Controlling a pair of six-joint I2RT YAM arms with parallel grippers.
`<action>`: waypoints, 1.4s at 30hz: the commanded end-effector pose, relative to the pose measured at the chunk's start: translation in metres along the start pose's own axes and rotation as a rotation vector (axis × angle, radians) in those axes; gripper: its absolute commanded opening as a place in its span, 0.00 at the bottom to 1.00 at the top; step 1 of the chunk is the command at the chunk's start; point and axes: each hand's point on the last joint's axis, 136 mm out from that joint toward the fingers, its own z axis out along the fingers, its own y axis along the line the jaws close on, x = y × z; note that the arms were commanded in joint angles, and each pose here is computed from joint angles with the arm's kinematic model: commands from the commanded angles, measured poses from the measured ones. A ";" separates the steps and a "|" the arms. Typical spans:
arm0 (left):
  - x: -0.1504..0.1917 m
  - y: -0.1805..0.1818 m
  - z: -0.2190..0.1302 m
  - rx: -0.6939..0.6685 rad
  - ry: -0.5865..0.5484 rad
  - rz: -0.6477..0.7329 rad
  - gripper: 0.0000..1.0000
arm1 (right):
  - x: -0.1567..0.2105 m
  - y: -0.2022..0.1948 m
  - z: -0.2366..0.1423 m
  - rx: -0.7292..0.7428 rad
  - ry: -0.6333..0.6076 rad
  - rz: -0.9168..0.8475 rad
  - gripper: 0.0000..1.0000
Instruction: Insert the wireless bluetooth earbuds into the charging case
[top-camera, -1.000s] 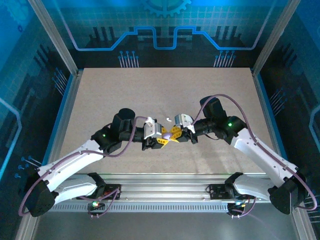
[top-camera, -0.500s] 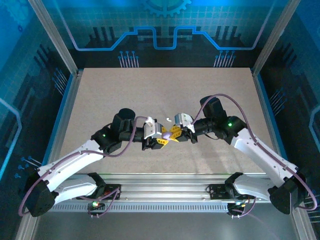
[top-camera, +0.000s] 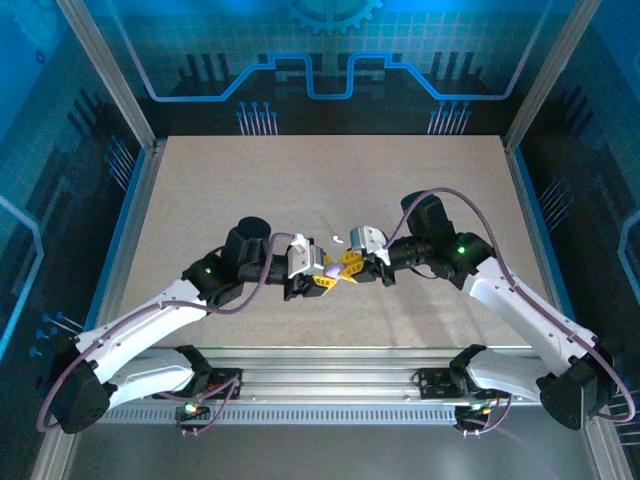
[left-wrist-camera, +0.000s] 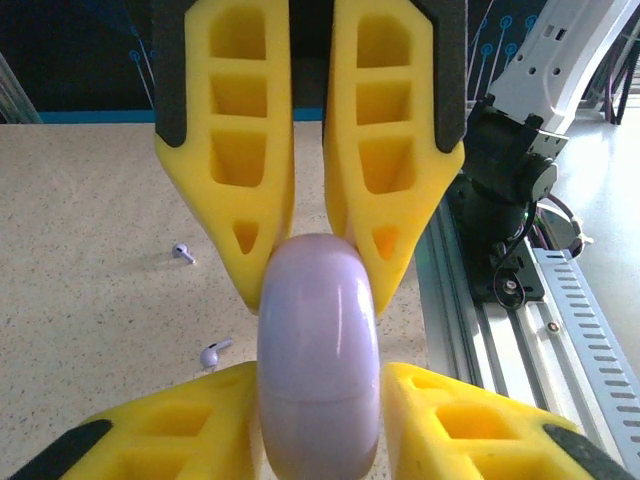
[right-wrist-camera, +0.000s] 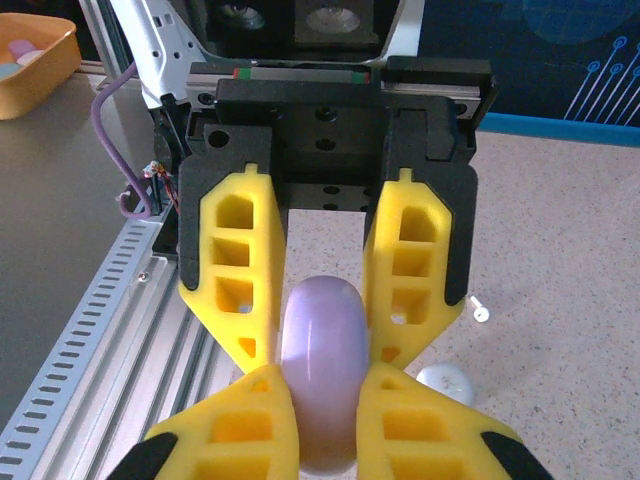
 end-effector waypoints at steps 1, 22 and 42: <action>-0.008 -0.001 -0.003 -0.008 -0.017 0.012 0.31 | -0.015 0.003 -0.002 -0.004 -0.033 -0.029 0.10; -0.012 0.001 -0.007 -0.034 -0.027 0.028 0.17 | -0.014 -0.010 -0.005 0.090 -0.034 -0.024 0.44; -0.012 -0.001 -0.008 -0.033 -0.029 0.029 0.16 | -0.015 -0.011 0.005 0.057 -0.020 -0.018 0.51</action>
